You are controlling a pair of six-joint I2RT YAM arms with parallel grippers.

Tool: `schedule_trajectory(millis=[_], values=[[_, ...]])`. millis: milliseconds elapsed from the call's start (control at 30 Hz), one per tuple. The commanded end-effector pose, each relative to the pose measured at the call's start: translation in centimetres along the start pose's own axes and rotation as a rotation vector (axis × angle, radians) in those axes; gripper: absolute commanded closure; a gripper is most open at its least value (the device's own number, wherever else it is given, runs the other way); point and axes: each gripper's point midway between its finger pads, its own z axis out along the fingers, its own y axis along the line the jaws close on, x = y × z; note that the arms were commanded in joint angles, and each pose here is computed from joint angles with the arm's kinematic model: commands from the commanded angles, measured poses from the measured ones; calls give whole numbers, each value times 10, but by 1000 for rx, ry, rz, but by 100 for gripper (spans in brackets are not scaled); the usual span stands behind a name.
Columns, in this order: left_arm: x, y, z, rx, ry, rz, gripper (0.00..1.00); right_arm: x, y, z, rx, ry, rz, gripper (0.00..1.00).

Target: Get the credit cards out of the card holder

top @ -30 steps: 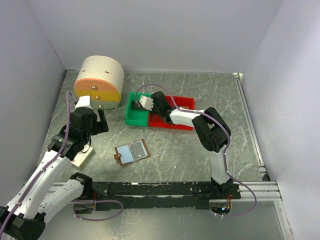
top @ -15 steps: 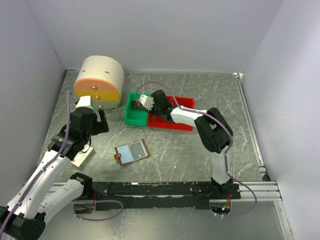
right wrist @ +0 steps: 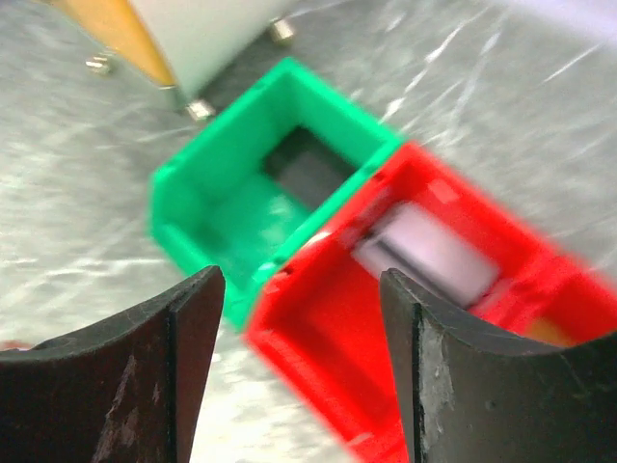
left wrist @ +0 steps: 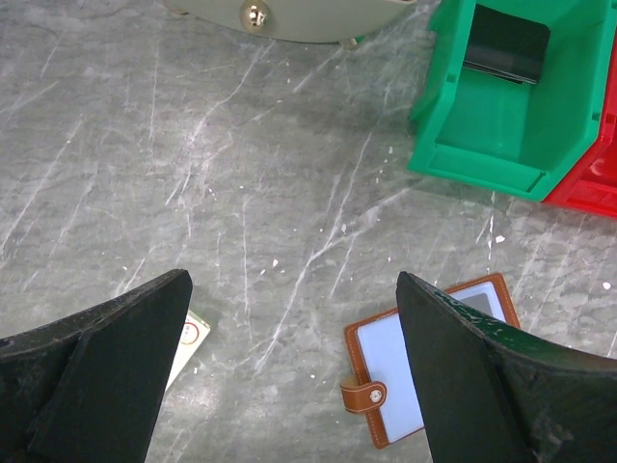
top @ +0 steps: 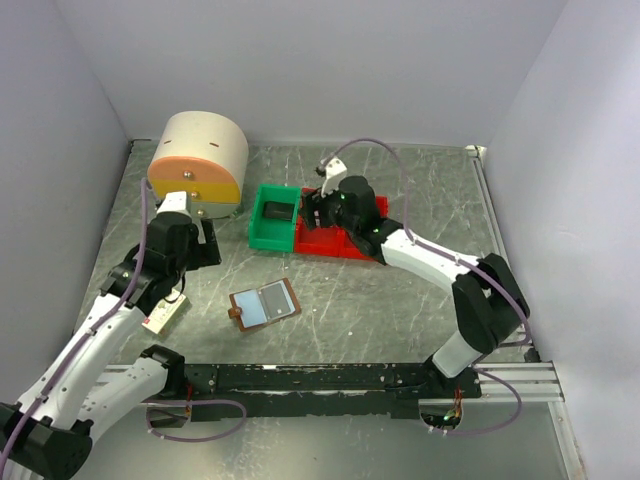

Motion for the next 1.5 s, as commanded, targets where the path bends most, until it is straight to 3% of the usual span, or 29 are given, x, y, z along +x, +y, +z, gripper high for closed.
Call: schedule_trajectory(millis=[0,133,333,467,600,800,1100,1267,1467], values=[[-2,-5,3,24,14,6,0,49,60,-8,-204,150,611,35],[10,-11,12,34,72,24,0,80,109,-24,-335,256,723,40],[44,-36,18,126,239,-68,0,114,160,-44,-305,341,628,44],[89,-61,18,241,360,-243,10,132,163,-45,-257,413,598,47],[113,-52,25,195,381,-291,5,129,167,-48,-285,392,612,48],[149,-61,30,245,460,-357,9,142,164,-50,-254,444,604,51],[180,-56,36,258,505,-330,34,143,178,-56,-341,467,602,56],[186,-64,37,301,547,-297,57,150,180,-53,-332,492,629,59],[182,-68,39,311,535,-267,66,159,175,-54,-294,511,626,61]])
